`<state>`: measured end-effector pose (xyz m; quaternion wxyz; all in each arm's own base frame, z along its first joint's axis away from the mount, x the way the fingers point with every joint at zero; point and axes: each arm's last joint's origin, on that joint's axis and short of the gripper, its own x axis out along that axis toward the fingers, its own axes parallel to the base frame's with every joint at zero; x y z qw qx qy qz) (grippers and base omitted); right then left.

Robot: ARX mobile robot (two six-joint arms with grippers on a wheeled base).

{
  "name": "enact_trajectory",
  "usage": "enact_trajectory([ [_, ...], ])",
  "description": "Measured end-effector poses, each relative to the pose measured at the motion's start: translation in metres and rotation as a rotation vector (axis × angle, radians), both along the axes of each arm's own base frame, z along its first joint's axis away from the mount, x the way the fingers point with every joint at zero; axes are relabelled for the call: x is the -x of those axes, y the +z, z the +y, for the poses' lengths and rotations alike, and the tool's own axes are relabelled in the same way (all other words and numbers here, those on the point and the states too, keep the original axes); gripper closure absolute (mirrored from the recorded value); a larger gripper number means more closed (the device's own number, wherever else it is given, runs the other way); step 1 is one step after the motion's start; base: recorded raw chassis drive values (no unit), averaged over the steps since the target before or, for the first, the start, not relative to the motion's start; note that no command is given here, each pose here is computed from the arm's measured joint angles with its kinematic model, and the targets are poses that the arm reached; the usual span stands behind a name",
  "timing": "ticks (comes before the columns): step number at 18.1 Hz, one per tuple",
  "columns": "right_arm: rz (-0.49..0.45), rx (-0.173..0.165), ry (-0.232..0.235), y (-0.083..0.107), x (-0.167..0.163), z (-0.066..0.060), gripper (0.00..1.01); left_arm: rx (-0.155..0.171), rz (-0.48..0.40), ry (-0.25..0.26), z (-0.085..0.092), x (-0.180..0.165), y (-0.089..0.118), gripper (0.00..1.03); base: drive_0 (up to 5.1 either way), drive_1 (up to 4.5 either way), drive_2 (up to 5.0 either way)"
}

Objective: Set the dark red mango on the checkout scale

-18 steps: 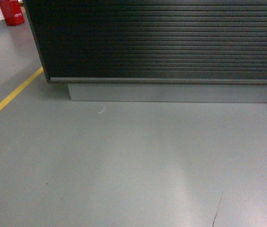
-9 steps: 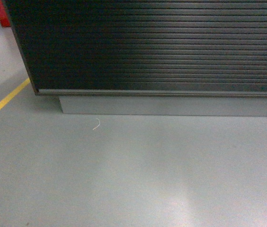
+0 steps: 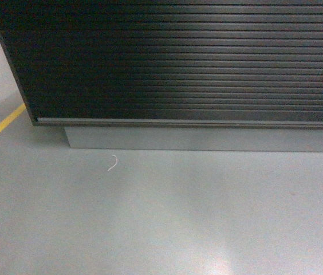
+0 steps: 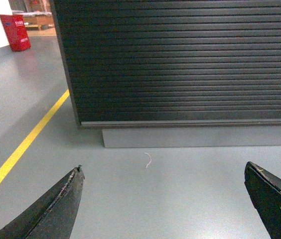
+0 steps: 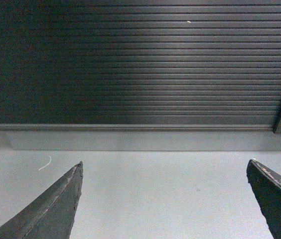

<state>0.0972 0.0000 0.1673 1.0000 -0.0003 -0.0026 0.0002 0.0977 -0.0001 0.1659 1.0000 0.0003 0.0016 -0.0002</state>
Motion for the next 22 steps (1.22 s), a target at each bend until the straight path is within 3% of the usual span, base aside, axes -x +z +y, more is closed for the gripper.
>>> enact_trajectory([
  [22, 0.001, 0.000, 0.000, -0.0001, 0.0000, 0.0000, 0.03, 0.000, 0.000, 0.000, 0.0000, 0.0000, 0.0000, 0.05, 0.1, 3.51, -3.4],
])
